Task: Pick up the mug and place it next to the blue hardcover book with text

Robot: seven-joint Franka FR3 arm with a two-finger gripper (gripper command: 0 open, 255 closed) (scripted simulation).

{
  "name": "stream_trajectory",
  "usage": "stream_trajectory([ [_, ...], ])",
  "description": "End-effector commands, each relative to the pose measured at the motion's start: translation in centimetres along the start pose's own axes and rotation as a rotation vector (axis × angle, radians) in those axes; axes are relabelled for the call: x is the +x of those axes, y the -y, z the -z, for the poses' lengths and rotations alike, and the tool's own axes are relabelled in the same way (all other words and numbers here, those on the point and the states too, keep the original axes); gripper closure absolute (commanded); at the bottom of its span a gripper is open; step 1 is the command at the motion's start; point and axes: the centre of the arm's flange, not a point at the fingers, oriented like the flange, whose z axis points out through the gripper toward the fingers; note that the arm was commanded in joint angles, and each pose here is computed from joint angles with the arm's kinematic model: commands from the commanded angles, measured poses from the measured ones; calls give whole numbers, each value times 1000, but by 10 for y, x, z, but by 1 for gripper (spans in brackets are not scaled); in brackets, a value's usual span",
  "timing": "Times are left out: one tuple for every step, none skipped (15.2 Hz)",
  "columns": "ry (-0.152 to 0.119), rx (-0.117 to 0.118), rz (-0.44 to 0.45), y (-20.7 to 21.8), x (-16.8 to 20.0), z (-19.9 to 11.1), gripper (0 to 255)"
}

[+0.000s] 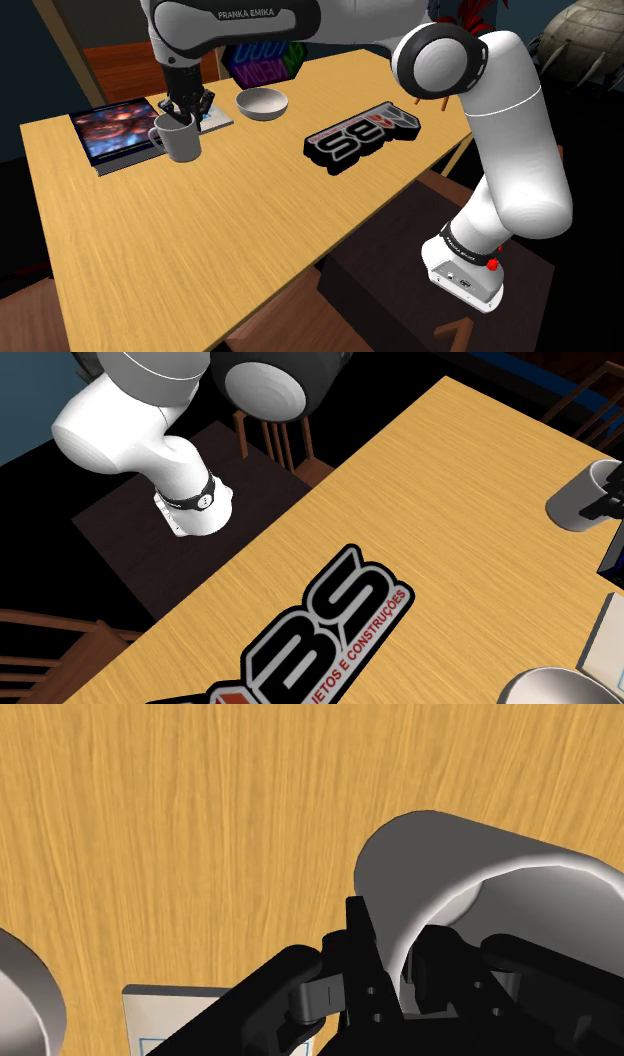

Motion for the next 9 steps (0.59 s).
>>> stream_trajectory([
  [-1, 0, 0, 1, -1, -11, 255],
  [-1, 0, 0, 1, -1, -16, 255],
  [-1, 0, 0, 0, -1, -21, 255],
  [-1, 0, 0, 0, -1, -26, 255],
  [-1, 0, 0, 0, -1, -32, 255],
  [-1, 0, 0, 0, -1, -37, 255],
  [-1, 0, 0, -1, -1, -42, 255],
  [-1, 0, 0, -1, -1, -48, 255],
  [-1, 0, 0, -1, -1, -55, 255],
])
